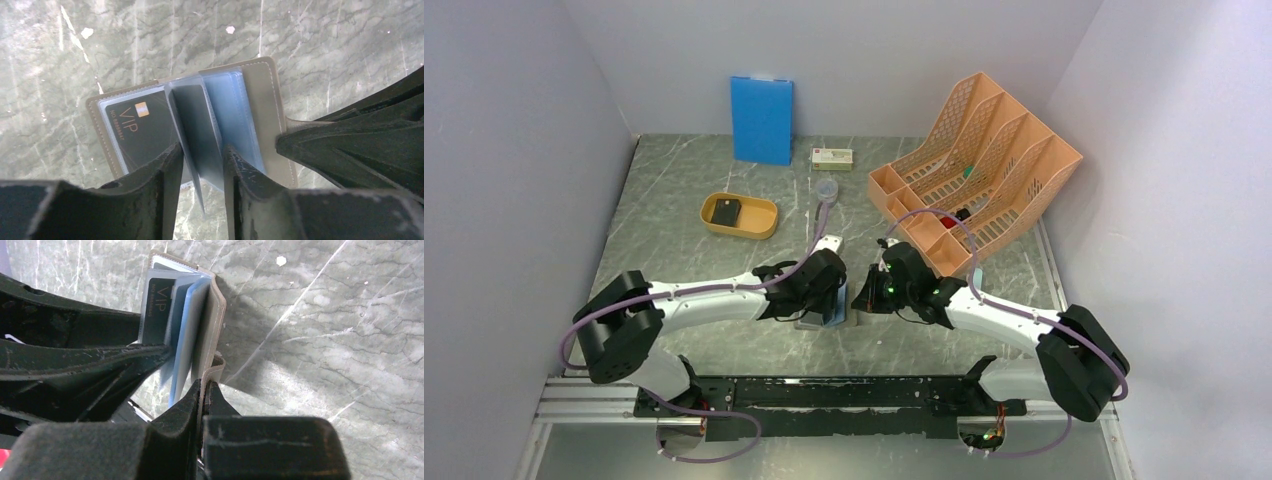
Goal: Put the credit cards into the card holder
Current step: Adjust the card slot at the card holder.
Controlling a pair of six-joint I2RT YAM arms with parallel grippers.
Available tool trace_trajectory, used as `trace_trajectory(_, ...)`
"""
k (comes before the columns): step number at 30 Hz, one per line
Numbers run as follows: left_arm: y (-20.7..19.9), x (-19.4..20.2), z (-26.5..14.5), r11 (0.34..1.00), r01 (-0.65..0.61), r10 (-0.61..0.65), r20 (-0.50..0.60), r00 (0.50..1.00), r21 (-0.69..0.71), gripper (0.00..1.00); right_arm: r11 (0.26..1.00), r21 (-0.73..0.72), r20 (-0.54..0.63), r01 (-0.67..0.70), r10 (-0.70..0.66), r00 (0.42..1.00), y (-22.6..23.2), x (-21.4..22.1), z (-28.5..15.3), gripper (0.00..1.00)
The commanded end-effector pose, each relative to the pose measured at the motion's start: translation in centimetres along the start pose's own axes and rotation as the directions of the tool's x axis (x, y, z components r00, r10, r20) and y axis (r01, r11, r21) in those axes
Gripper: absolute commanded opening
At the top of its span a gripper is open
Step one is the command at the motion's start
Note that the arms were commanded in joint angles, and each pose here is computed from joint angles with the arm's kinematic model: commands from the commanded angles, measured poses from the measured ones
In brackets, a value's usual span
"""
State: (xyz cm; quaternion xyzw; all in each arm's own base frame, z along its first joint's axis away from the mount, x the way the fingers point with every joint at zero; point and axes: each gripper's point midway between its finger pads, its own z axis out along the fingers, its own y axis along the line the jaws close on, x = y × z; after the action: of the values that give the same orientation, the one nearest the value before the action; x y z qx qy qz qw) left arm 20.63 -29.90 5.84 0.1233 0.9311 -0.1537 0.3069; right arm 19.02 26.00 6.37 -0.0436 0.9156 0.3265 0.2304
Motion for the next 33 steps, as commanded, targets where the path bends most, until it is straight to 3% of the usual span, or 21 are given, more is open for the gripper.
trace_trajectory(1, 3.5, 0.8, -0.3, 0.99, -0.029, 0.029, -0.004, 1.0, -0.141, 0.36, 1.0, -0.013, 0.026, 0.008, -0.008, 1.0, 0.5, -0.5, -0.5, 0.0)
trace_trajectory(8, 4.1, 0.9, -0.5, 0.986, -0.031, 0.031, -0.001, 1.0, -0.166, 0.29, 1.0, 0.02, 0.024, 0.007, -0.007, 1.0, -0.2, -0.4, -0.6, 0.02)
trace_trajectory(13, 4.4, 1.2, -0.5, 0.985, -0.033, 0.033, -0.005, 0.999, -0.172, 0.24, 0.997, 0.077, 0.033, 0.015, -0.018, 0.999, -1.0, -0.5, -1.6, 0.33)
trace_trajectory(17, 4.6, 1.4, -0.4, 0.984, -0.033, 0.032, -0.007, 0.999, -0.178, 0.22, 0.993, 0.107, 0.068, 0.055, -0.063, 0.996, -0.8, -1.7, -3.4, 0.43)
trace_trajectory(20, 4.7, 1.4, -0.5, 0.983, -0.03, 0.03, -0.006, 1.0, -0.179, 0.22, 0.993, 0.066, 0.1, 0.099, -0.105, 0.989, 0.9, -2.9, -5.0, 0.43)
trace_trajectory(24, 4.9, 1.5, -0.6, 0.983, -0.022, 0.022, 0.001, 1.0, -0.183, 0.23, 0.988, -0.077, 0.092, 0.136, -0.128, 0.987, 4.6, -3.5, -5.6, 0.34)
trace_trajectory(28, 5.0, 1.5, -0.7, 0.983, -0.006, 0.008, 0.008, 1.0, -0.186, 0.24, 0.981, -0.169, 0.025, 0.095, -0.093, 0.995, 6.8, -2.5, -3.6, 0.26)
trace_trajectory(33, 5.2, 2.0, -0.6, 0.982, 0.008, -0.008, 0.001, 1.0, -0.188, 0.24, 0.972, -0.228, -0.038, 0.056, -0.066, 0.997, 8.1, -1.1, -0.4, 0.24)
